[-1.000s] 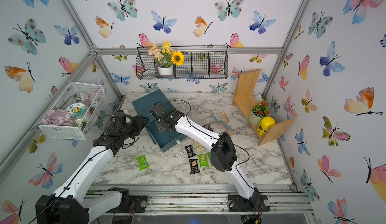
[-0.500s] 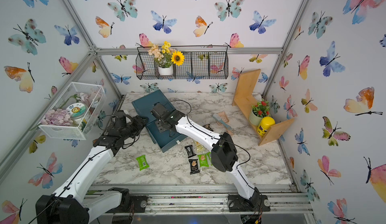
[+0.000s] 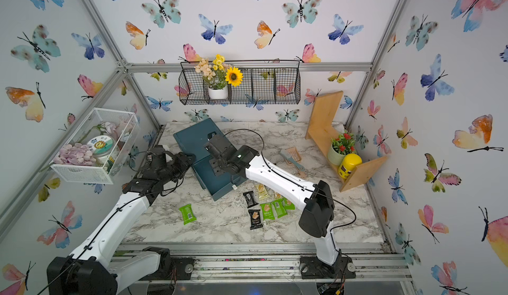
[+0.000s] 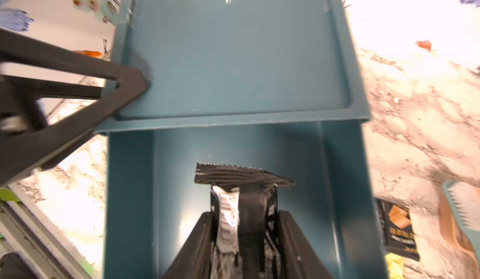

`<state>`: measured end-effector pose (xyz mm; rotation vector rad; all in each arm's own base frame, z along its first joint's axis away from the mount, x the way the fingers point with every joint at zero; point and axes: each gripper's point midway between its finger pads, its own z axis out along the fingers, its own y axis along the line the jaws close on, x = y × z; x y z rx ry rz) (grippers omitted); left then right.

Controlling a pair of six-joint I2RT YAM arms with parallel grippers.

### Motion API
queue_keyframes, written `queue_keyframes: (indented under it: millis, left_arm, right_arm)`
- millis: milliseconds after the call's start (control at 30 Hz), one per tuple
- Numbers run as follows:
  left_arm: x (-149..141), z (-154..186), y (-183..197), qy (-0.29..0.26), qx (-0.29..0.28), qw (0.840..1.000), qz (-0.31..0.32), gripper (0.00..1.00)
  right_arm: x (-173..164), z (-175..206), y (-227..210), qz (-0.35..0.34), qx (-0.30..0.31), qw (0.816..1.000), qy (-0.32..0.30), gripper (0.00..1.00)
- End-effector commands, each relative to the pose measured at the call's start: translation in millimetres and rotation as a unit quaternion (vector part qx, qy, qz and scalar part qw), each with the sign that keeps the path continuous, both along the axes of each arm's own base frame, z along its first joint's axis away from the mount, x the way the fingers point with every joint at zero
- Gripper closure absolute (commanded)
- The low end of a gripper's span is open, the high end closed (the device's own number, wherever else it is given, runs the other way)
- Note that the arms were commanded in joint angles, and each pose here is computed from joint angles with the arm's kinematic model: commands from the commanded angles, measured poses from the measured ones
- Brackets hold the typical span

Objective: Take the cookies out of the drawer
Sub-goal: Pick up the cookie from the drawer.

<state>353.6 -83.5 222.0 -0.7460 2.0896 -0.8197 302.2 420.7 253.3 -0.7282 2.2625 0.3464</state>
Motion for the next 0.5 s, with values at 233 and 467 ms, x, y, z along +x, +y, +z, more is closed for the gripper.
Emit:
queue_keyframes:
  millis: [233, 467]
  left_arm:
    - [-8.6, -24.6, 1.2, 0.048, 0.010, 0.999, -0.006, 0.45]
    - [-8.8, -24.2, 0.5, 0.048, 0.009, 0.999, -0.008, 0.45]
  right_arm:
    - [0.5, 17.3, -74.7, -0.083, -0.027, 0.996, -0.035, 0.71]
    - [26.8, -16.8, -146.3, -0.136, -0.051, 0.989, -0.002, 0.71]
